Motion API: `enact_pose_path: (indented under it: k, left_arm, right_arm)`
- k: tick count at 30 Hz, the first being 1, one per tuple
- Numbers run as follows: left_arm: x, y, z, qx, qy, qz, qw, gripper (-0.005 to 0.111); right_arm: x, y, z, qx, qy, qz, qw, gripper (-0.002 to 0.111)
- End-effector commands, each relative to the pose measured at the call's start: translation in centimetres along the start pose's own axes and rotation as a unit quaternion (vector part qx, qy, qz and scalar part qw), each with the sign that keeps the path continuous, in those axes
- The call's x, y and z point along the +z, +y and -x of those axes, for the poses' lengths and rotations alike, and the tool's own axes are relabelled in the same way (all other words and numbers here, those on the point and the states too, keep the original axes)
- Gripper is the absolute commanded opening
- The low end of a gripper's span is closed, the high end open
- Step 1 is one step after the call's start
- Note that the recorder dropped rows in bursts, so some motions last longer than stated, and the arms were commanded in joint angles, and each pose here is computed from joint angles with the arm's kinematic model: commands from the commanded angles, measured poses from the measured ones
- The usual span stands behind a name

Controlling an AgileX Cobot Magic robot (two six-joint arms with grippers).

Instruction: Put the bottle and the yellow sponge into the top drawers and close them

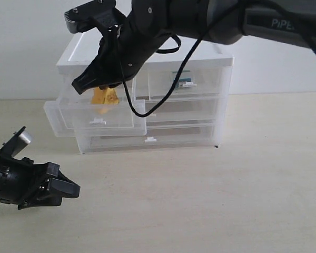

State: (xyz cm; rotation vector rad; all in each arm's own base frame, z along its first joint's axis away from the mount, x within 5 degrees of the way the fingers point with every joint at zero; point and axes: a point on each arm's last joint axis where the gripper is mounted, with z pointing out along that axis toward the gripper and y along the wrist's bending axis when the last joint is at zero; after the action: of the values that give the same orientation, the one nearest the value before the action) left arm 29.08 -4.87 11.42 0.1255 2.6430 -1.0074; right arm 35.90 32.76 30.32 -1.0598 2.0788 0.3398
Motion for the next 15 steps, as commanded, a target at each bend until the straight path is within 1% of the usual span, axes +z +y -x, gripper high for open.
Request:
enact_pose_path:
  k: [1, 5, 8, 11, 15]
  left_arm:
    - [-0.1, -0.2, 0.0, 0.006, -0.002, -0.004, 1.000, 0.056]
    - [-0.1, -0.2, 0.0, 0.006, -0.002, -0.004, 1.000, 0.056]
    - [-0.1, -0.2, 0.0, 0.006, -0.002, -0.004, 1.000, 0.056]
    - [-0.1, -0.2, 0.0, 0.006, -0.002, -0.004, 1.000, 0.056]
    - [-0.1, -0.2, 0.0, 0.006, -0.002, -0.004, 1.000, 0.056]
  right_arm:
    - [-2.5, -0.1, 1.4, -0.024, 0.018, 0.005, 1.000, 0.000]
    - [-3.1, -0.1, 1.6, -0.031, 0.034, 0.008, 0.999, 0.000]
    - [-2.8, 0.0, 1.4, -0.030, 0.040, 0.011, 0.999, 0.000]
    - [-1.2, 0.3, 0.6, -0.027, 0.057, 0.027, 0.998, 0.000]
    - [1.4, 0.6, -0.2, -0.023, 0.056, 0.044, 0.997, 0.000]
